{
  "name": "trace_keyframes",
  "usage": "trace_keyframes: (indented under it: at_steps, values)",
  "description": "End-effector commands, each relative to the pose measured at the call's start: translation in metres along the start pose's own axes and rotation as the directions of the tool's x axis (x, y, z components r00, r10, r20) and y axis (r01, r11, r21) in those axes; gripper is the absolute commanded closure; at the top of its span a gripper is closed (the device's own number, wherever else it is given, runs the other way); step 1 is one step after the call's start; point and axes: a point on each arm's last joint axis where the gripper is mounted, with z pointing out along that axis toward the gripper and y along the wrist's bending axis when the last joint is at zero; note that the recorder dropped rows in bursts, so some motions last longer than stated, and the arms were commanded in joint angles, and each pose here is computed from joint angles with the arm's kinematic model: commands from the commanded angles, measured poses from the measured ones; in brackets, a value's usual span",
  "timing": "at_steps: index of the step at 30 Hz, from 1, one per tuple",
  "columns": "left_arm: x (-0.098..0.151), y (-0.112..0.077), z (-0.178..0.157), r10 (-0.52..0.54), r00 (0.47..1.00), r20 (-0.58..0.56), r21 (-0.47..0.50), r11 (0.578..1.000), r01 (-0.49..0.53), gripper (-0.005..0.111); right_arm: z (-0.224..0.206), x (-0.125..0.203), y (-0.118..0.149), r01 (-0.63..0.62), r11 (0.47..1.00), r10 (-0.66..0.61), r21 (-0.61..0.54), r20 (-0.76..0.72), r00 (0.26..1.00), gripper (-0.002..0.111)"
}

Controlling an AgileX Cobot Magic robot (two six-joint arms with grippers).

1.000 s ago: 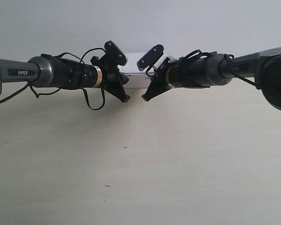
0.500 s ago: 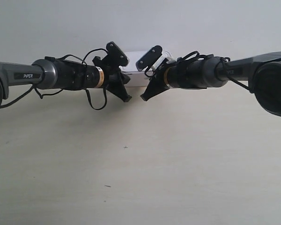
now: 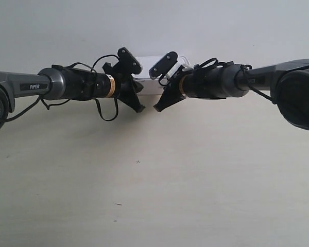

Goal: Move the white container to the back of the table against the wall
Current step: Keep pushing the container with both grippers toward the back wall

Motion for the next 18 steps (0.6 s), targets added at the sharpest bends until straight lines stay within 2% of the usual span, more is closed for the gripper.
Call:
trace_keyframes:
  at_steps: [1,10,18]
  values:
    - [-0.003,0.004,-0.002,0.002,1.0,0.01,-0.012,1.0,-0.002,0.107,0.002,-0.005,-0.005,-0.018,1.0,0.018,0.014,0.02,1.0,0.108]
    - [-0.002,0.006,-0.002,0.03,1.0,0.001,-0.024,0.999,-0.03,0.107,0.003,-0.005,-0.005,-0.016,1.0,0.016,0.014,0.023,1.0,0.108]
    - [0.004,0.017,-0.006,0.008,1.0,0.005,-0.038,0.999,-0.008,0.107,0.003,-0.005,-0.005,-0.007,1.0,0.007,0.01,0.026,1.0,0.108]
